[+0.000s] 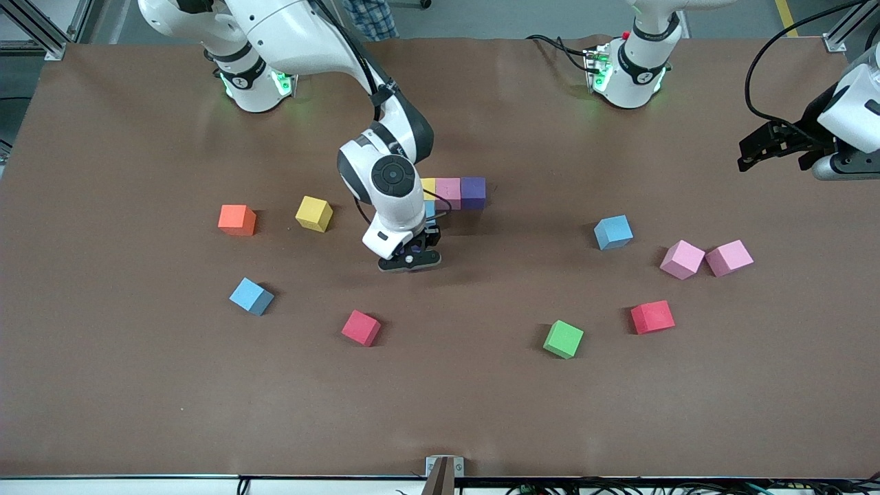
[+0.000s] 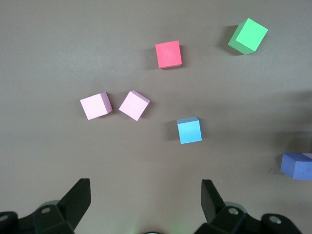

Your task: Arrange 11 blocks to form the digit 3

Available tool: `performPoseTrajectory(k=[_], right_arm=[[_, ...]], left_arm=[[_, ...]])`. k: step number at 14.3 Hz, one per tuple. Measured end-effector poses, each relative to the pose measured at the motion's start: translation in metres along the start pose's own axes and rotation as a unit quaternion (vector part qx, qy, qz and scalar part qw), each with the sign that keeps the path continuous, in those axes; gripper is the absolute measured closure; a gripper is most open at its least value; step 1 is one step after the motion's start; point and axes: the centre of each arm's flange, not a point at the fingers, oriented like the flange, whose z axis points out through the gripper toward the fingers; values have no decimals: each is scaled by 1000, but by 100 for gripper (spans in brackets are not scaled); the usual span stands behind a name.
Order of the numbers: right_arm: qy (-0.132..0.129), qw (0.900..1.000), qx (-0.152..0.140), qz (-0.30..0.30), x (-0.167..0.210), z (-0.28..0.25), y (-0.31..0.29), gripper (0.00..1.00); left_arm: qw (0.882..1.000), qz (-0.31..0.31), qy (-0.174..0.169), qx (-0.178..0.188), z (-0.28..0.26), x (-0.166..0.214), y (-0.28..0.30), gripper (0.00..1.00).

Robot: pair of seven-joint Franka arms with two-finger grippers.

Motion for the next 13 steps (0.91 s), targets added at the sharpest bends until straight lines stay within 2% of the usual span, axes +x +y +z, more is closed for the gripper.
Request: performPoseTrajectory(k=[13], right_arm=[[0,1000,-3,19,-22,24,-21,44]], left_arm=[[1000,2,8,0,-5,1,2,0]])
